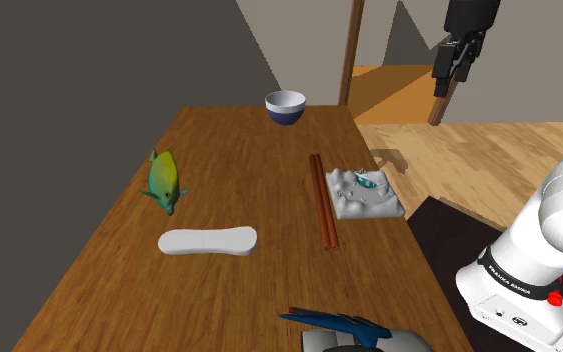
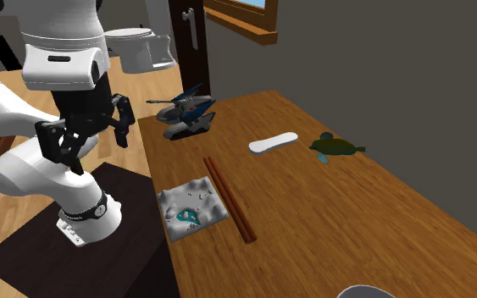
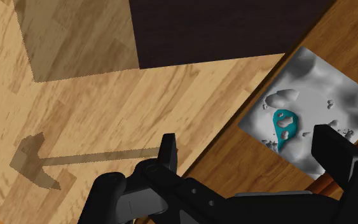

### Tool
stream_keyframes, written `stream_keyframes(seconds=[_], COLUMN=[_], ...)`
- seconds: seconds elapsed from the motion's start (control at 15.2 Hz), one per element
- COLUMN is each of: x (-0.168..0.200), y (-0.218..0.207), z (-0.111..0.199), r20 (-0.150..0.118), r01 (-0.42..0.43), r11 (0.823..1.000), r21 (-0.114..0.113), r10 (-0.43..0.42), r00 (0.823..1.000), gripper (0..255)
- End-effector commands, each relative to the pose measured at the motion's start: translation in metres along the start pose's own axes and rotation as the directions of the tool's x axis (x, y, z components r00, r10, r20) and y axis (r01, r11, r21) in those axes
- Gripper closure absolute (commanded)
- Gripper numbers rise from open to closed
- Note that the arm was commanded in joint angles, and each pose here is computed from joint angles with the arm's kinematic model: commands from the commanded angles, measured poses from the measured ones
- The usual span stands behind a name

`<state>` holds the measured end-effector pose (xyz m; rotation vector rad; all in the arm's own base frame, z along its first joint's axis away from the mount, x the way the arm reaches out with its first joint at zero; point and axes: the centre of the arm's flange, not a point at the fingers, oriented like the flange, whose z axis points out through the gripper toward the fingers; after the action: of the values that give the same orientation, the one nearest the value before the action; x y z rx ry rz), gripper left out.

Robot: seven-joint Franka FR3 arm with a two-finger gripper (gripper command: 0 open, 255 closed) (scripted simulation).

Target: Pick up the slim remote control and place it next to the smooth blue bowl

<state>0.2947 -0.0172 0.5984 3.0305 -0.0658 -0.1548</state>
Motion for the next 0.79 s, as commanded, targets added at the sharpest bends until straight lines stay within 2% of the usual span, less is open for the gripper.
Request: stream_keyframes(seconds=[0.0,0.33,0.73], x=[0.000,0.040,0.084], y=[0.000,-0.046,-0.106], z=[0.000,0.019,0.040], r20=[0.000,-0.015,-0.033], r01=[0.000,0.090,0.196], r11=[1.000,0.996,0.981], r21=[0.000,0.003,0.005], r10=[0.000,-0.089,-0.196], r00=[1.000,0.996,0.980], gripper=[0,0,0])
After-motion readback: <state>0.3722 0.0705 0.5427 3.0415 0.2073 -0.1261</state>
